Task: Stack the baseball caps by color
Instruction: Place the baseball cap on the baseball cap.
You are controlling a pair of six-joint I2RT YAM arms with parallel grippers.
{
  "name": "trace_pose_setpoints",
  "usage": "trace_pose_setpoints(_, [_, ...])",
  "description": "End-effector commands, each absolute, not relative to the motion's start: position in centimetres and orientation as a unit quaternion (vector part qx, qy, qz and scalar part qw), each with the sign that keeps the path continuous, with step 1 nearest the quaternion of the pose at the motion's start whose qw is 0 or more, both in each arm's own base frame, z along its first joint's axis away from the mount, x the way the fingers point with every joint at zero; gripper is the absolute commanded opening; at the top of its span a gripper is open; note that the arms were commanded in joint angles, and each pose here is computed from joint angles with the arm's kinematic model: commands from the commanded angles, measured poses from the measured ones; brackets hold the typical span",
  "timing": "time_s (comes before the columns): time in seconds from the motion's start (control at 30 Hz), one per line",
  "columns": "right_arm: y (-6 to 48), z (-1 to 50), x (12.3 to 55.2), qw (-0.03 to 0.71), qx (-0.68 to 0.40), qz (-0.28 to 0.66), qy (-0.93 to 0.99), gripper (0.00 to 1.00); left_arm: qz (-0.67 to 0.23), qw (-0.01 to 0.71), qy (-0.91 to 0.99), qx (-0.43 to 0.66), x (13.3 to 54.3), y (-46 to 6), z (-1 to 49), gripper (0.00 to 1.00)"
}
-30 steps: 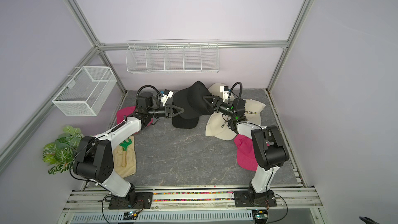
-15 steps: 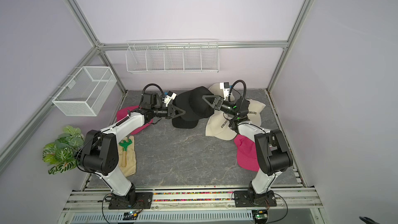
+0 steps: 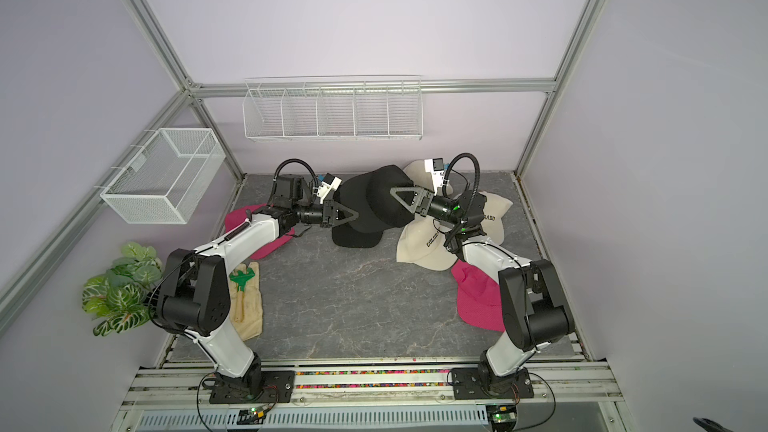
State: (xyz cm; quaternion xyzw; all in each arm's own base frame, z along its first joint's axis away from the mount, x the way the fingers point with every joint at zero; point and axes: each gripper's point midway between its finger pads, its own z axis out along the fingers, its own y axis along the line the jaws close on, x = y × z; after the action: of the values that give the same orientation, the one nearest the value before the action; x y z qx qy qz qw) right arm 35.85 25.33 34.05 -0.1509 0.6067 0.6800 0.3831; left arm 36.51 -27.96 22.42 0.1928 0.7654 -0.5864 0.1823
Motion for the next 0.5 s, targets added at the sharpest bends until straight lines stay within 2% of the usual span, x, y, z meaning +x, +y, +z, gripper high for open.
trace_pose_setpoints(0.0, [25.3,36.8,33.4,0.419,-0.203,0.674,0.574,0.95,-0.598,0.179,0.758,0.19,36.9,-27.8,22.3,0.0])
trace_pose_setpoints(0.47, [25.3,38.0,31.5,0.436,-0.239,0.671,0.549,0.99,-0.634,0.183,0.727,0.193,36.8,-27.1,23.8,0.0])
